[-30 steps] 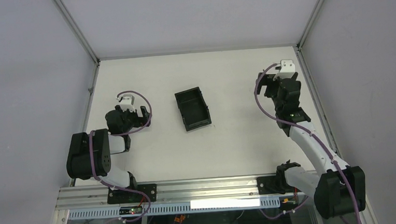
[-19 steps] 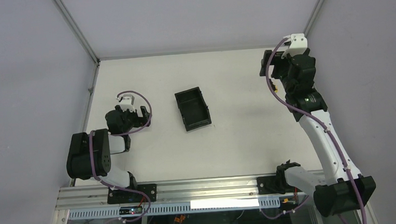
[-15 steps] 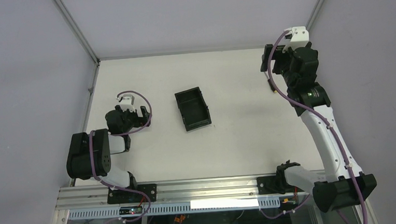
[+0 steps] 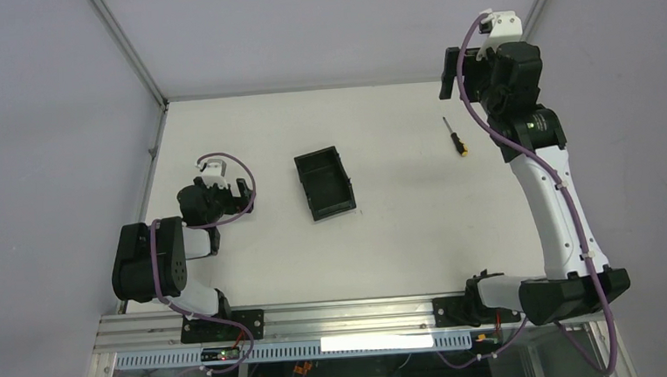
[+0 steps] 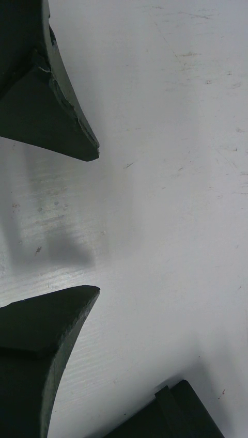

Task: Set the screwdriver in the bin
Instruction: Pick up the screwdriver from the center of the board.

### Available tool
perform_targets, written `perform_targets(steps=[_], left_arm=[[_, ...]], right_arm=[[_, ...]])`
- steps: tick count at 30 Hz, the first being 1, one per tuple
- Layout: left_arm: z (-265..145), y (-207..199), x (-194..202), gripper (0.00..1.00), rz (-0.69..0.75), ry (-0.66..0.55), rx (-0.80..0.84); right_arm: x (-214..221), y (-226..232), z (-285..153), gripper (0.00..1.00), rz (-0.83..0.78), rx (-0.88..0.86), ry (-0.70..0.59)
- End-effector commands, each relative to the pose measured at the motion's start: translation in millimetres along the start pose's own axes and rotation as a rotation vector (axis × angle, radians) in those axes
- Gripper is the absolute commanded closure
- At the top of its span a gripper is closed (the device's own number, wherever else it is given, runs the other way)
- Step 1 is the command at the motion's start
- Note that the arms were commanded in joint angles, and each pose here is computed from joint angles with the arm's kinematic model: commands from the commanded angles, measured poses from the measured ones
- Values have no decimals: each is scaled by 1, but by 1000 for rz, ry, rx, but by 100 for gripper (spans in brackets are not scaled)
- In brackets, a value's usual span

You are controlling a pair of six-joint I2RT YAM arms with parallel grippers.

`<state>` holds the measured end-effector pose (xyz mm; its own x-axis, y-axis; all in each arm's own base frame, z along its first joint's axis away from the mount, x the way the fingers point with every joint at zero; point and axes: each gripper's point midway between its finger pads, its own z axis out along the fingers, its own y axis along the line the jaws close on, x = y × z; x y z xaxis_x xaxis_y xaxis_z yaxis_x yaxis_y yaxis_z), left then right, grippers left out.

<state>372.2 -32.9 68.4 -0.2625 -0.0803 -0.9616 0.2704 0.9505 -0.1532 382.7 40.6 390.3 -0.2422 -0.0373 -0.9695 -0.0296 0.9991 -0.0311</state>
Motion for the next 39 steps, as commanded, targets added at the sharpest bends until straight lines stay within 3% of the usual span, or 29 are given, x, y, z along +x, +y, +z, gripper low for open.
perform_targets(steps=[1,12,22,39], left_arm=[[3,0,-21,1,32,-61,7],[3,0,-21,1,33,-62,8],[3,0,-21,1,32,-60,7],[3,0,-20,1,32,-60,7]], right_arm=[[-16,2,-4,1,-5,-9,-5],[31,-23,48,1,5,34,185],[129,-50,123,1,85,53,458],[266,-80,176,3,85,122,739]])
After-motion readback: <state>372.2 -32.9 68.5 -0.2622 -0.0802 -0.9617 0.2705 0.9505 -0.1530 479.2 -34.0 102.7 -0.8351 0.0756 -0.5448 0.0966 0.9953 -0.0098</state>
